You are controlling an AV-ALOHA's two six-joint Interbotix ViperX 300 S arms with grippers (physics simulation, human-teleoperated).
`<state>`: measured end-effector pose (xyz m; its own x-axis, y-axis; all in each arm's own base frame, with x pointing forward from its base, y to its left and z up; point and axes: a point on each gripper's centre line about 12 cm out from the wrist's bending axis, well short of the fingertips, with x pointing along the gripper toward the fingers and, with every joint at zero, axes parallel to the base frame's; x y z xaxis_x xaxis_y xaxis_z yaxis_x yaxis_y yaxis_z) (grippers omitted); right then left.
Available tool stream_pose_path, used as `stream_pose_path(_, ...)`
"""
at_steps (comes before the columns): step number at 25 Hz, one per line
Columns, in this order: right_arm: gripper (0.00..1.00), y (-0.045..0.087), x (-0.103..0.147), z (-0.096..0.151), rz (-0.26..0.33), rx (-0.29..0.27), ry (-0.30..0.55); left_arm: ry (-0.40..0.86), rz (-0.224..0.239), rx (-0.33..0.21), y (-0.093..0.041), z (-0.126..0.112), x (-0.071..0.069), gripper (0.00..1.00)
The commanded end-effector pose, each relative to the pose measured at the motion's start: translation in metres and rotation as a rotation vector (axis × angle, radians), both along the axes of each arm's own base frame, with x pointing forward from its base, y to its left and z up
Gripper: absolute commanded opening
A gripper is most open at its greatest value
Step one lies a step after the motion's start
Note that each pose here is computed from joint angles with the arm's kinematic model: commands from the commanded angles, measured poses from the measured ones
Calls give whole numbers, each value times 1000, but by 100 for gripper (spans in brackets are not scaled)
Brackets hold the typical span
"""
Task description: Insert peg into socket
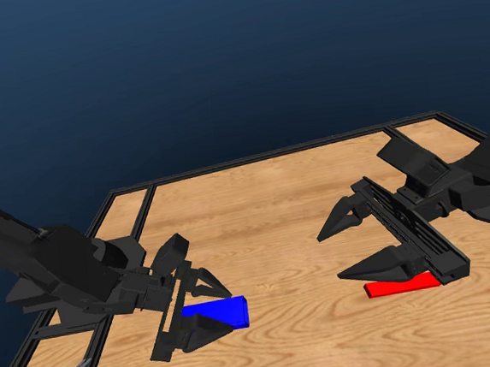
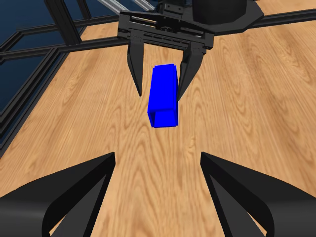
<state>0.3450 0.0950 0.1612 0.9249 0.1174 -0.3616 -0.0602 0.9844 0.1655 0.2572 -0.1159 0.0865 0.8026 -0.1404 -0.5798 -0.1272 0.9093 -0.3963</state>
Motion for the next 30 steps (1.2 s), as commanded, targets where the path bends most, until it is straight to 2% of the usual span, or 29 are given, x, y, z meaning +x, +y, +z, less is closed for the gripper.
stream_pose_path(1, 100, 5, 2, 12, -2, 16, -60, -2, 36, -37, -6, -7, -6, 100)
stream_pose_path(2, 100, 7, 2, 15, -3, 23, -75, 20, 44, -42, -5, -12, -11, 100)
stream_pose_path(3, 100, 3, 1, 5, -13, 13, -42, 40, 41, -32, -6, -18, -15, 100)
stream_pose_path(4, 100, 9, -1, 12, -3, 31, -75, 32, 67, -59, -6, -16, -14, 100)
stream_pose_path(5, 100, 9, -2, 6, -3, 27, -49, 60, 62, -56, -7, -20, -17, 100)
stream_pose_path(6, 100, 15, -5, 4, 16, 27, -47, 77, 60, -33, -2, -22, -16, 100)
stream_pose_path(7, 100, 10, -5, 3, -9, 39, -44, 115, 64, -39, -4, -33, -29, 100)
stream_pose_path(8, 100, 10, -5, 0, -7, 34, -32, 130, 71, -33, -3, -40, -33, 100)
stream_pose_path(9, 100, 10, -6, 1, -14, 44, -37, 102, 80, -57, -7, -36, -31, 100)
stream_pose_path(10, 100, 12, -10, -5, -14, 47, -36, 104, 75, -43, -6, -39, -34, 100)
stream_pose_path(11, 100, 10, -9, -7, -19, 54, -14, 86, 74, -49, -10, -38, -34, 0)
stream_pose_path(12, 100, 10, -9, -7, -20, 58, -9, 53, 85, -37, -2, -30, -23, 0)
stream_pose_path(13, 100, 10, -12, -11, -33, 74, -14, 64, 68, -63, -16, -34, -29, 0)
stream_pose_path(14, 100, 10, -11, -9, -29, 74, 1, 71, 75, -56, -13, -37, -31, 0)
stream_pose_path(15, 100, 9, -14, -18, -21, 55, 39, 86, 82, -78, -15, -36, -33, 0)
stream_pose_path(16, 100, 9, -15, -21, -21, 54, 48, 75, 66, -49, -13, -38, -33, 0)
stream_pose_path(17, 100, 10, -21, -21, -36, 91, 58, 78, 61, -45, -11, -37, -34, 0)
stream_pose_path(18, 100, 10, -24, -23, -36, 105, 70, 32, 100, -41, -3, -31, -24, 0)
stream_pose_path(19, 100, 11, -31, -30, -40, 122, 73, 62, 80, -33, -5, -39, -33, 0)
stream_pose_path(20, 100, 12, -29, -24, -42, 135, 77, 27, 101, -43, -3, -31, -25, 0)
stream_pose_path(22, 100, 17, -44, -38, -27, 135, 137, 25, 102, -44, -3, -31, -25, 0)
stream_pose_path(23, 100, 14, -46, -40, -46, 150, 153, 25, 103, -45, -3, -31, -25, 0)
stream_pose_path(24, 100, 15, -54, -47, -35, 160, 195, 25, 104, -47, -3, -31, -25, 0)
stream_pose_path(25, 100, 19, -53, -42, -39, 181, 177, 25, 105, -48, -3, -31, -25, 0)
stream_pose_path(26, 100, 19, -60, -48, -43, 188, 209, 14, 62, -2, -4, -32, -25, 0)
stream_pose_path(27, 100, 20, -65, -52, -39, 198, 232, -47, 65, -34, -10, -21, -15, 0)
stream_pose_path(28, 100, 20, -69, -54, -53, 224, 246, -16, 75, -13, 1, -25, -17, 0)
stream_pose_path(29, 100, 18, -76, -56, -68, 233, 240, -17, 68, -11, -3, -28, -19, 0)
stream_pose_path(30, 100, 22, -76, -57, -49, 222, 259, -20, 64, -27, -4, -25, -15, 0)
